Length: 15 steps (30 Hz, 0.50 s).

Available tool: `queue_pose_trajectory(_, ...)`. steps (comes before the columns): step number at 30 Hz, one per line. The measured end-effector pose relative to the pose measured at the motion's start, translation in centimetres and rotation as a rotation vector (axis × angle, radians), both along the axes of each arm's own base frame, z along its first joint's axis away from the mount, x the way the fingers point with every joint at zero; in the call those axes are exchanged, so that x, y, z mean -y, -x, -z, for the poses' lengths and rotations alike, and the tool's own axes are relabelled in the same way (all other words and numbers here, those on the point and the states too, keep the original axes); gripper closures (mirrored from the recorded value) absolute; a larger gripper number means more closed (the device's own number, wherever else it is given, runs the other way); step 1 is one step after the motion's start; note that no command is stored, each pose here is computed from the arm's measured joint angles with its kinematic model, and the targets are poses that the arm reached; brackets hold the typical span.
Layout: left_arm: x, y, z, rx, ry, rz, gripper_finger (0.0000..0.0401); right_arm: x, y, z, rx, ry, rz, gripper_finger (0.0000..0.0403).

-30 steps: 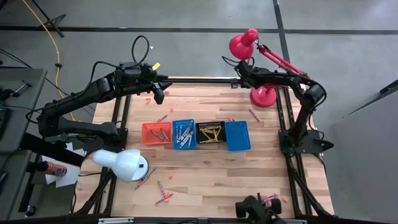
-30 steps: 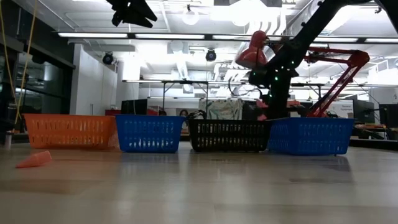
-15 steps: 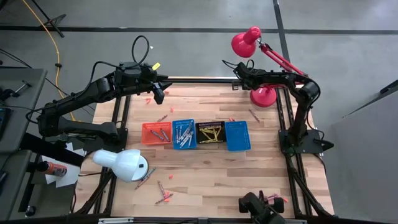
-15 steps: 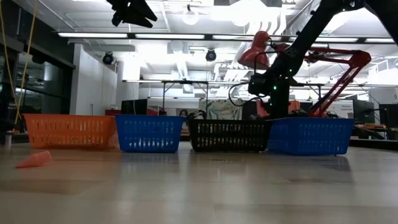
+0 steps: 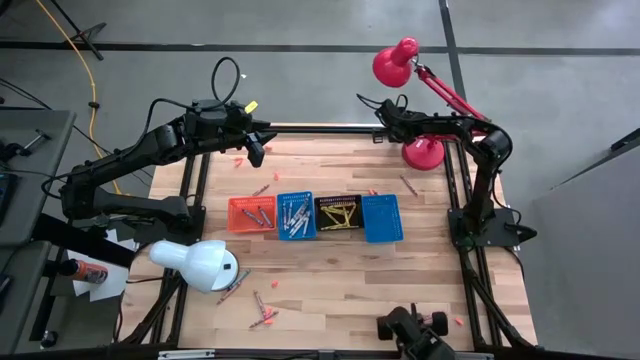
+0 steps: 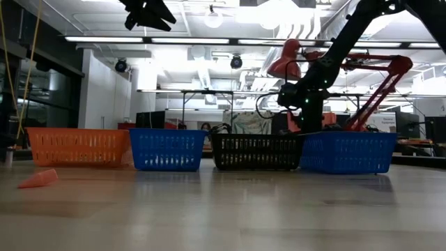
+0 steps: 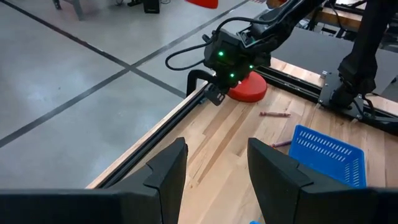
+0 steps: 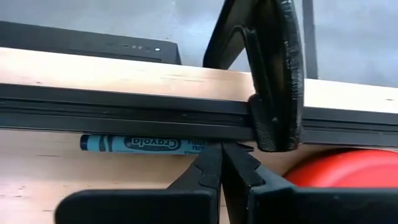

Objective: Sort crayons
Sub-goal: Put the blue crayon into the orange bin

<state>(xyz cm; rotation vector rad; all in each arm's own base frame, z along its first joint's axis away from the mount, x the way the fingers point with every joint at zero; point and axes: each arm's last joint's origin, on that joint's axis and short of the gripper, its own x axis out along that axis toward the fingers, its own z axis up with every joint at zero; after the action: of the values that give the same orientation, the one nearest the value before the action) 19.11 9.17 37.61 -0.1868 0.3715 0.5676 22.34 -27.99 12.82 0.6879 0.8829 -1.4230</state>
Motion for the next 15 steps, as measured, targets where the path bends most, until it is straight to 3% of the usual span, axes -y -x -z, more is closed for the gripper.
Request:
queue_pose_trajectory(5, 0.0, 0.0, 0.0, 0.000, 0.000, 0.000, 0.0244, -0.4, -0.8, 0.7, 0.009, -0.033, -0.051, 0.0403)
queue_pose_trajectory(8, 0.0, 0.0, 0.0, 0.000, 0.000, 0.000, 0.0244, -1.2, -2.4, 0.6, 0.058, -0.045, -0.173, 0.0403)
queue_pose_trajectory(15, 0.0, 0.0, 0.0, 0.000, 0.000, 0.000, 0.0245, -4.5, -4.7, 0.3, 0.021, -0.133, -0.406, 0.0403)
